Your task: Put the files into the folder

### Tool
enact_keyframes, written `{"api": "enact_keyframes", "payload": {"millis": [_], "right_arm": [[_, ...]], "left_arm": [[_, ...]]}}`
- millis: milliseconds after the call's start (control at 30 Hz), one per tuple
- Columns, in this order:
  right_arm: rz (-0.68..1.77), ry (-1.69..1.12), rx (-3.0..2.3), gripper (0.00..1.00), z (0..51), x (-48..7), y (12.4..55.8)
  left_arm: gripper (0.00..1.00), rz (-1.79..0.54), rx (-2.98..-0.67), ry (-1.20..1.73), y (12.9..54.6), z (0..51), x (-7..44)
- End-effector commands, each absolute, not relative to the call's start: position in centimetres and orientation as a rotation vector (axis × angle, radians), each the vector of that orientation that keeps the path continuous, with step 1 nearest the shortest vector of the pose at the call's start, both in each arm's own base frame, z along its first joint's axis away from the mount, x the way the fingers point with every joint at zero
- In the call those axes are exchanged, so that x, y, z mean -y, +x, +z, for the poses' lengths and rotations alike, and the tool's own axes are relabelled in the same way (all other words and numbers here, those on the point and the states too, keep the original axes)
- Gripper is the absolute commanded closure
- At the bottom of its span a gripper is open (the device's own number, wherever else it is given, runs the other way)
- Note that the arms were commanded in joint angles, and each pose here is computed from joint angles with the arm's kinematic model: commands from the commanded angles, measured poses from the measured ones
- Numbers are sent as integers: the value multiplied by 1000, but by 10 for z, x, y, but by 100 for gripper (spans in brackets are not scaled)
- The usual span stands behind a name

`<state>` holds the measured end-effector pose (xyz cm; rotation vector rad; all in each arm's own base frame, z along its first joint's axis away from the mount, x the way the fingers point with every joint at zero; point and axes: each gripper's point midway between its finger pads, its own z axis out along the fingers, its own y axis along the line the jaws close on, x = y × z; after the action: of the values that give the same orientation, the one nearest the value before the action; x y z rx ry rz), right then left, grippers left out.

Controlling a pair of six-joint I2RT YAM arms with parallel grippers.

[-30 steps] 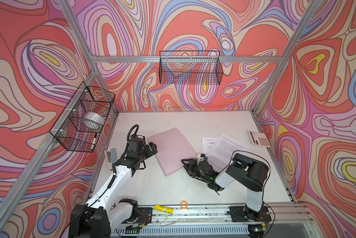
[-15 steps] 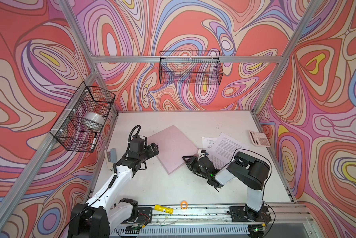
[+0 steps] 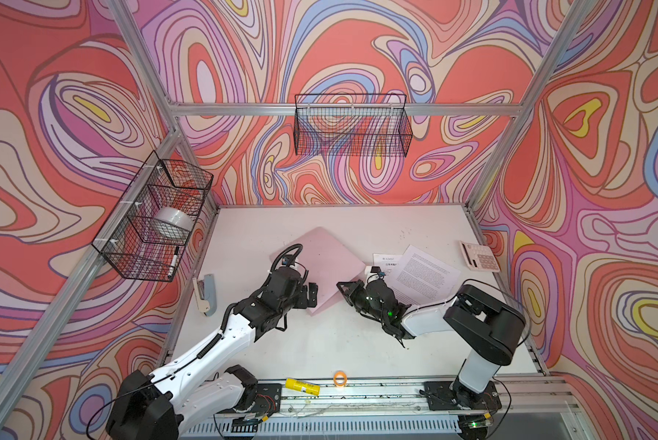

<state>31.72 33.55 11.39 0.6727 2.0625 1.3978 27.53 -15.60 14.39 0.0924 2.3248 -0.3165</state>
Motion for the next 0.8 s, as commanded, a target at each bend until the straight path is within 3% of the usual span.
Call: {"api": "enact_keyframes", "payload": {"millis": [0, 167, 767], "right_arm": [[1211, 681, -2136, 100, 113, -323, 321], [1132, 643, -2180, 100, 130, -327, 325], [1312, 594, -2170, 100, 158, -361, 317]], "left_arm": [[0, -192, -2300, 200, 273, 150, 157], [2, -199, -2251, 308, 264, 156, 174], [11, 9, -2194, 313, 279, 146, 188]]}}
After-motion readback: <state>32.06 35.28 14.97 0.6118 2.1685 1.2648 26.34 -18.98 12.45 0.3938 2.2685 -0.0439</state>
